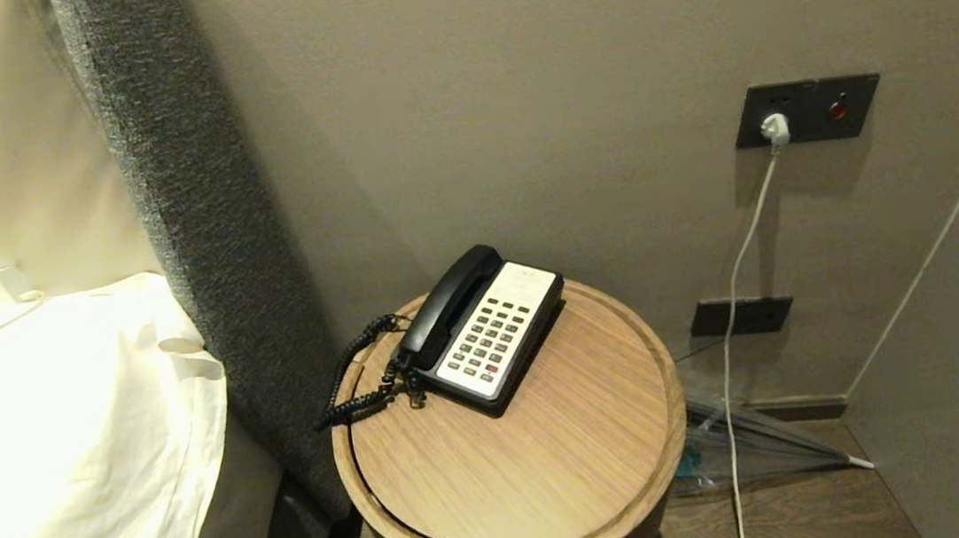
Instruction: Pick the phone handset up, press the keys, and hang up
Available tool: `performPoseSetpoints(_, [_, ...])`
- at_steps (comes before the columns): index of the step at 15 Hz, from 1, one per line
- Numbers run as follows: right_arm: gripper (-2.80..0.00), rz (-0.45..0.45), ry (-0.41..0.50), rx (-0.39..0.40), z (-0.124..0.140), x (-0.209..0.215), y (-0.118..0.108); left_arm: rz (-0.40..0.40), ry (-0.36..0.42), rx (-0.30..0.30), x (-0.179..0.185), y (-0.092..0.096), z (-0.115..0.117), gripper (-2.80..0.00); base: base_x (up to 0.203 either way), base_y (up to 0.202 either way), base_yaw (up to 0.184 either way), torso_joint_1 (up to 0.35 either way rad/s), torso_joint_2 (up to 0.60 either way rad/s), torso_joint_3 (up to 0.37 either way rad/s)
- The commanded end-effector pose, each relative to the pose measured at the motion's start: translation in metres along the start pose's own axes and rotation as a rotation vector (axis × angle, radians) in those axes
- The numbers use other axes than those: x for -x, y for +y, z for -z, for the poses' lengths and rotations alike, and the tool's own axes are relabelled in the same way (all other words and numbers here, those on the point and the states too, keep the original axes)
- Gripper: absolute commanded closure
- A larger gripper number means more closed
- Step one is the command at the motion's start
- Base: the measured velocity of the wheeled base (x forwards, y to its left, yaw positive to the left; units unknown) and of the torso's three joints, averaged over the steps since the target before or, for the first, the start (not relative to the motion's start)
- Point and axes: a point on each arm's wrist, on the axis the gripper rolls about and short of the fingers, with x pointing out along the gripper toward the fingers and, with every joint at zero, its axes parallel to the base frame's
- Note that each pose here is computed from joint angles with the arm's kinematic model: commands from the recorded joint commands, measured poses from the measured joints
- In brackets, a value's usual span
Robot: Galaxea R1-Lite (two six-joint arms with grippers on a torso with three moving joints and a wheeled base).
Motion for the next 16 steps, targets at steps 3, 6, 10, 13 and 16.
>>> performPoseSetpoints(3, [0.00,-0.001,0.019,0.001,0.0055,-0.0013,0.0000,0.001,0.035,0.004,-0.0020,-0.0004,0.0099,0.00,0.000,0.000,0.000,0.000,0.00,0.197])
performPoseSetpoints(6, [0.00,-0.001,0.019,0.001,0.0055,-0.0013,0.0000,0.001,0.035,0.004,-0.0020,-0.0004,0.0099,0.00,0.000,0.000,0.000,0.001,0.00,0.203])
performPoseSetpoints(10, [0.00,-0.001,0.019,0.001,0.0055,-0.0013,0.0000,0.001,0.034,-0.004,-0.0020,-0.0004,0.0098,0.00,0.000,0.000,0.000,0.005,0.00,0.184])
performPoseSetpoints(13, [0.00,-0.001,0.019,0.000,0.0055,-0.0013,0.0000,0.001,0.035,-0.002,-0.0020,-0.0004,0.0099,0.00,0.000,0.000,0.000,-0.001,0.00,0.040])
performPoseSetpoints(16, [0.00,-0.001,0.019,0.001,0.0055,-0.0013,0.0000,0.001,0.034,-0.002,-0.0020,-0.0004,0.0098,0.00,0.000,0.000,0.000,0.000,0.00,0.000])
